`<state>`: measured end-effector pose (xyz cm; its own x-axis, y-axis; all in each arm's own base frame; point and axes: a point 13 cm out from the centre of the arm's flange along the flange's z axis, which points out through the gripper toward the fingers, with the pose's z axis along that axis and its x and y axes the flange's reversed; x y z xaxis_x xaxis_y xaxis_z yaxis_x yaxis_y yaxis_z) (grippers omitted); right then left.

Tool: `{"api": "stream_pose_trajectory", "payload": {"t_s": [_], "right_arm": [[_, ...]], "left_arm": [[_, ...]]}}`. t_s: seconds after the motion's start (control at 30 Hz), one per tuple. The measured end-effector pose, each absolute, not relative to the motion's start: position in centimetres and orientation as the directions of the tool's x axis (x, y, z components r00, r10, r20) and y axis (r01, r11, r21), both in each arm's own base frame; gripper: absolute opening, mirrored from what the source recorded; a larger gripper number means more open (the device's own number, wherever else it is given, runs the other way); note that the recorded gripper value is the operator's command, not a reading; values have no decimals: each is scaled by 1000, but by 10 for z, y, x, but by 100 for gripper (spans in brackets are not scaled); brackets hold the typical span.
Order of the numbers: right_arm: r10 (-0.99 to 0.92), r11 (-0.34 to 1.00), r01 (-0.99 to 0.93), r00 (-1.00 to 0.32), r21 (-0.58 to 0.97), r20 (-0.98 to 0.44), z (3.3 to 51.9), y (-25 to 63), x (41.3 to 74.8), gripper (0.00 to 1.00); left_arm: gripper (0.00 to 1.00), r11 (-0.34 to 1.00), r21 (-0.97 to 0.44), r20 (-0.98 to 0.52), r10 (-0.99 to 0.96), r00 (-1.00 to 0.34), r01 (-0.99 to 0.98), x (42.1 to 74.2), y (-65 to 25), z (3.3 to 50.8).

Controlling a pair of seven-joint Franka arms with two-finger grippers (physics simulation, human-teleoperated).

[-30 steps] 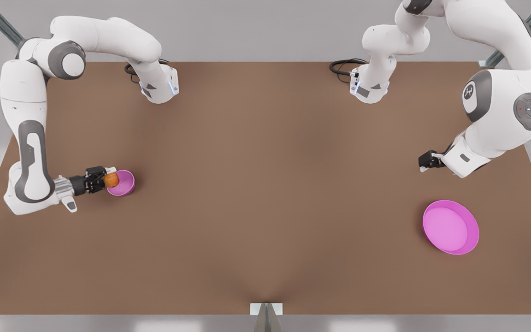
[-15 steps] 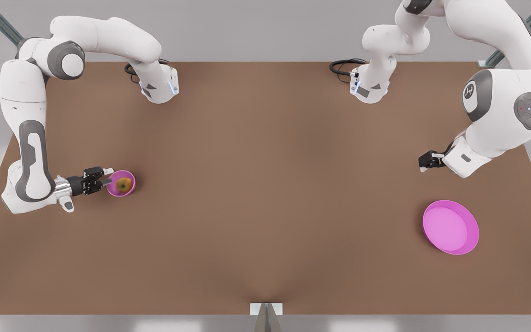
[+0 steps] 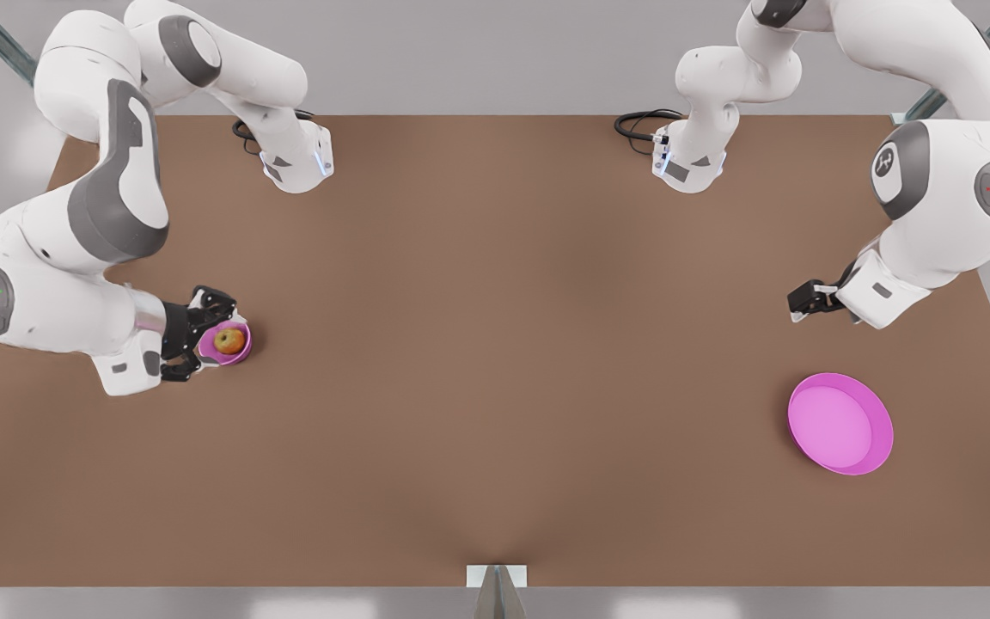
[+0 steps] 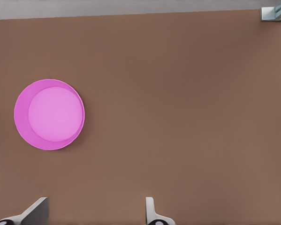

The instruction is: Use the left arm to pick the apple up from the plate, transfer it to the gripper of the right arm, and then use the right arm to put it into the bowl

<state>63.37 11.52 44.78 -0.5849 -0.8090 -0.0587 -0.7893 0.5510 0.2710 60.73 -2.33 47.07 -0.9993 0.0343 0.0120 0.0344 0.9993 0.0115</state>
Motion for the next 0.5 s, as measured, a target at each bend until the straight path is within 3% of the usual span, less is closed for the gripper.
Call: {"api": "stream_pose_trajectory", "payload": {"t_s": [0.23,0.33,0.4,0.5], "right_arm": [[-659,752,-653,-749,88,73,477,116,617,98],[-504,854,-519,-845,-43,176,472,84,584,100],[-389,912,-405,-903,-58,185,466,43,560,100],[-290,953,-299,-946,-42,148,464,21,558,100]], "left_arm": [[100,999,11,8,35,-999,35,608,-25,472],[100,999,11,8,34,-999,34,608,-25,472],[100,999,10,7,34,-999,34,608,-25,472],[100,999,10,6,35,-999,35,607,-26,473]]}}
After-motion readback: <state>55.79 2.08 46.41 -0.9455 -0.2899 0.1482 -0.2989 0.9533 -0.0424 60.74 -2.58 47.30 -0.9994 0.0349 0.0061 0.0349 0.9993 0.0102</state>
